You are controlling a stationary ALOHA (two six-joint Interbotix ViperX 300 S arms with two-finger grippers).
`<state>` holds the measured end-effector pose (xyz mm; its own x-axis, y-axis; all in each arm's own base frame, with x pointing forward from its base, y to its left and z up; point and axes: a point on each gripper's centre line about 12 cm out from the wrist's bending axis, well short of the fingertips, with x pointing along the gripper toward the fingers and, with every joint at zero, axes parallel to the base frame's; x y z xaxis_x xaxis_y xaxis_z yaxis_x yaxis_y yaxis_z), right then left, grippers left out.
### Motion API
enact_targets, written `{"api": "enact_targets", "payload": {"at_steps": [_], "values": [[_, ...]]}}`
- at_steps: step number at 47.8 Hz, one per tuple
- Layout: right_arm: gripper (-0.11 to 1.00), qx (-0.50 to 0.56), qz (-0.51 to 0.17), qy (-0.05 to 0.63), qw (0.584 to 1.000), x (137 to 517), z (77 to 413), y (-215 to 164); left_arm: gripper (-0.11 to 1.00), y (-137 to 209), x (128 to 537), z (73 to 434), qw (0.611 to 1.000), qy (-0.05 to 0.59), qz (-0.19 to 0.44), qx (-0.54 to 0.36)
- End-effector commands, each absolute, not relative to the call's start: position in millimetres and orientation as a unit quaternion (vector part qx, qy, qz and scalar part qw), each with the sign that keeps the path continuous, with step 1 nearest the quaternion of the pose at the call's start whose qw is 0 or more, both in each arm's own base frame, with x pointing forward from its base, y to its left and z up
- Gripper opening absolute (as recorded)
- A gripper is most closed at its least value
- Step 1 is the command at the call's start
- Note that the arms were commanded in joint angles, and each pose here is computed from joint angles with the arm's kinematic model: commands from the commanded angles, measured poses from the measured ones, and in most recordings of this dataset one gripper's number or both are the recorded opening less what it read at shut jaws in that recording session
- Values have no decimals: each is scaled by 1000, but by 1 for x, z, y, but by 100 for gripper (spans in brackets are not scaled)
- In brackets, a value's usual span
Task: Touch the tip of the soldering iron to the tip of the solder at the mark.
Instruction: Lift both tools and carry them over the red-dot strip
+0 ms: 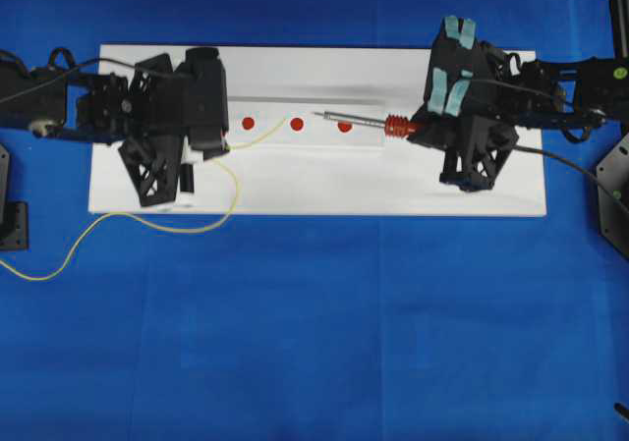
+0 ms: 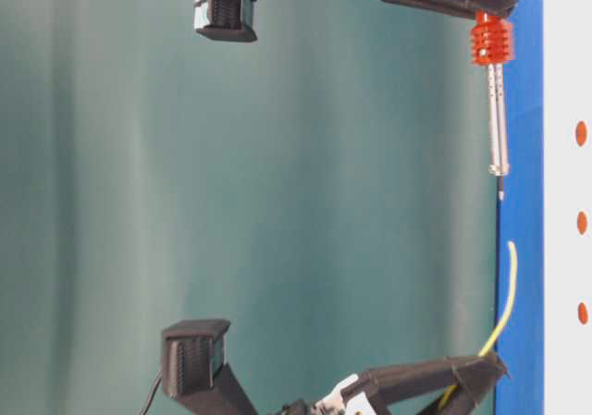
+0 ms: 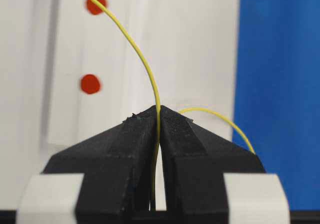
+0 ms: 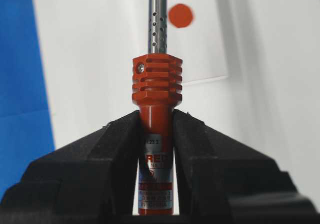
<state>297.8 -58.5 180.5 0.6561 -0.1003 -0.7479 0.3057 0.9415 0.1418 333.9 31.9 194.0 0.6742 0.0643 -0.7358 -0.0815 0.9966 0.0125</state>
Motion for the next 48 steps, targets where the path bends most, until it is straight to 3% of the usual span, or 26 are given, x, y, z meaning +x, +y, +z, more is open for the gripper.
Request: {"api": "enact_targets", "payload": {"at_steps": [1,26,48], "values": [[6,124,-114,383,908,305,192,-62,0,39,338,203,920,388,48,-11],[6,124,-113,388,906,305,191,-62,0,40,327,205,918,391,54,-18],[6,123,-114,385,907,305,192,-62,0,35,299,181,908,410,65,-50]]}}
